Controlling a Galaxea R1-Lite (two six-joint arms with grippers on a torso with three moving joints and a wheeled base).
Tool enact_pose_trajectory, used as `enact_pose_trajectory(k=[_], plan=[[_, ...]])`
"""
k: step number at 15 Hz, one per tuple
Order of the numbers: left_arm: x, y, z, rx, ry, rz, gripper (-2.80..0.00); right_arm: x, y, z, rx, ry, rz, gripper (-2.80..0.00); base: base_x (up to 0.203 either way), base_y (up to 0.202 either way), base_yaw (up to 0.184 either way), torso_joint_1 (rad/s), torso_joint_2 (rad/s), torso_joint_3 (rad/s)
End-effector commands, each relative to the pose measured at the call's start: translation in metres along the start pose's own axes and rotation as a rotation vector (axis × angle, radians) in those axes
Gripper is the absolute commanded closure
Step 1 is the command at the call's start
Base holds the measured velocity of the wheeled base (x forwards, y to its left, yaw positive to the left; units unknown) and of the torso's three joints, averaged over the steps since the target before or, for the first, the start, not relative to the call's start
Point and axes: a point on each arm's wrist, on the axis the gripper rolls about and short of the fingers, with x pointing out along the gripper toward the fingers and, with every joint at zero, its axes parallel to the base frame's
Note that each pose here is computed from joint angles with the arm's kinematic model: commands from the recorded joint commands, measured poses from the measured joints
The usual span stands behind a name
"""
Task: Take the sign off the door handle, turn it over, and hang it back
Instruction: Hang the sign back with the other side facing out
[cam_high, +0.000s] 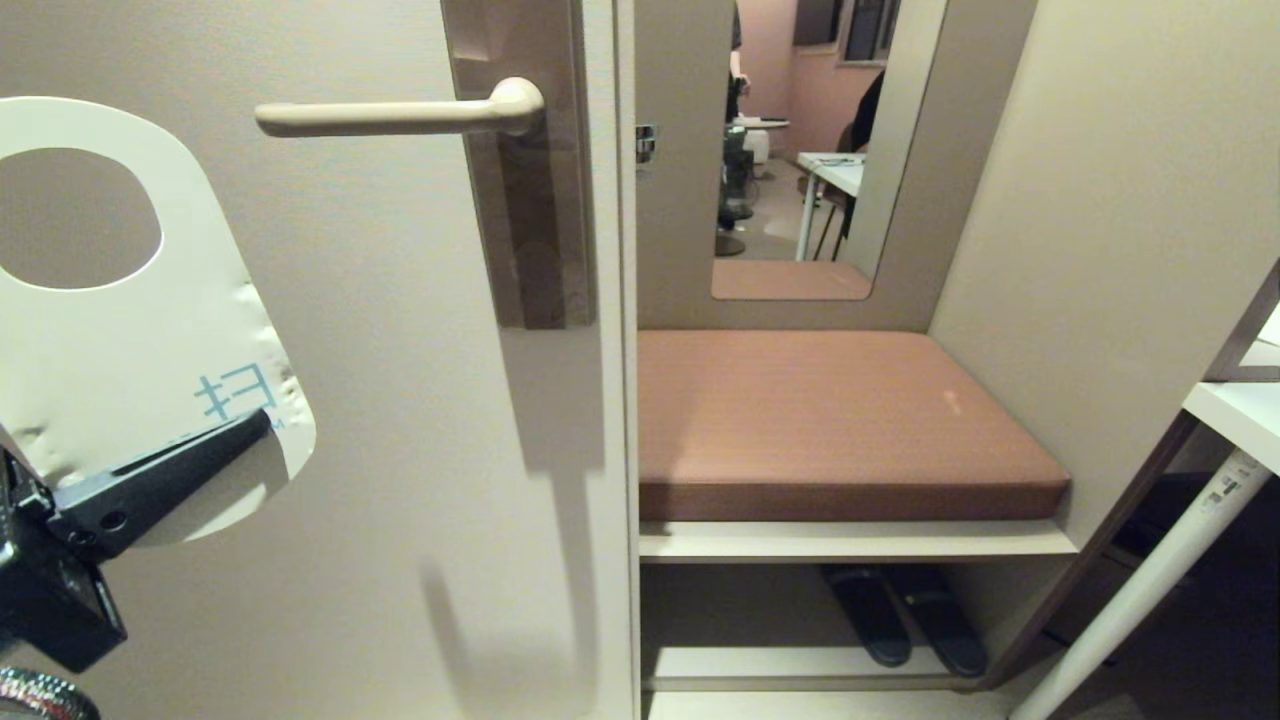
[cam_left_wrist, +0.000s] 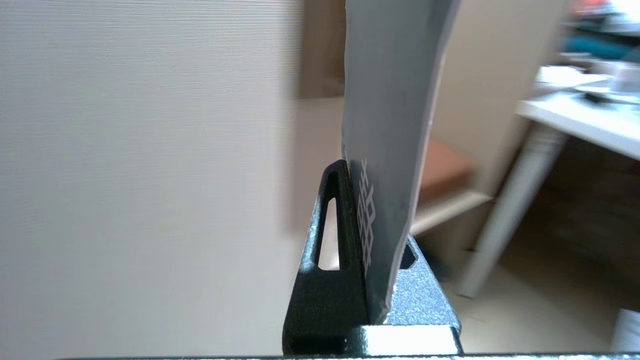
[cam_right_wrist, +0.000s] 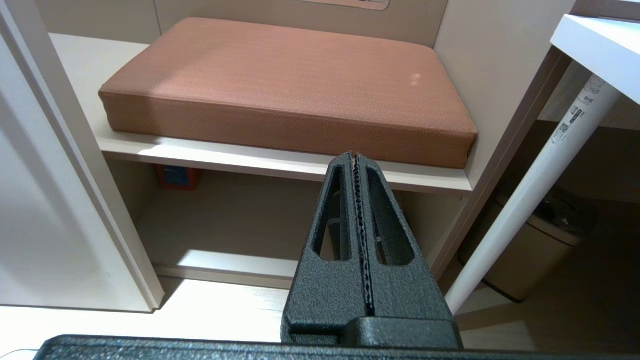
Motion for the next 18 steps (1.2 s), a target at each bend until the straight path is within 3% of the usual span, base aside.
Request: enact_pose_trajectory(k=[1, 8, 18], plan=[[0.011, 0.014, -0.001, 0.01, 0.028, 0.083, 0.0, 0.0, 0.0, 0.0, 0.0, 0.0, 0.001, 0.0, 0.0, 0.0, 0.0, 0.0, 0.0, 0.0], [0.042, 0.031, 0.017, 0.053, 0.017, 0.161, 0.0, 0.0, 0.0, 0.0, 0.0, -0.002, 0.001, 0.0, 0.0, 0.0, 0.0, 0.0, 0.0, 0.0], [0.066, 0.041, 0.024, 0.072, 0.026, 0.166, 0.0, 0.0, 0.0, 0.0, -0.001, -0.002, 0.001, 0.0, 0.0, 0.0, 0.0, 0.0, 0.0, 0.0]])
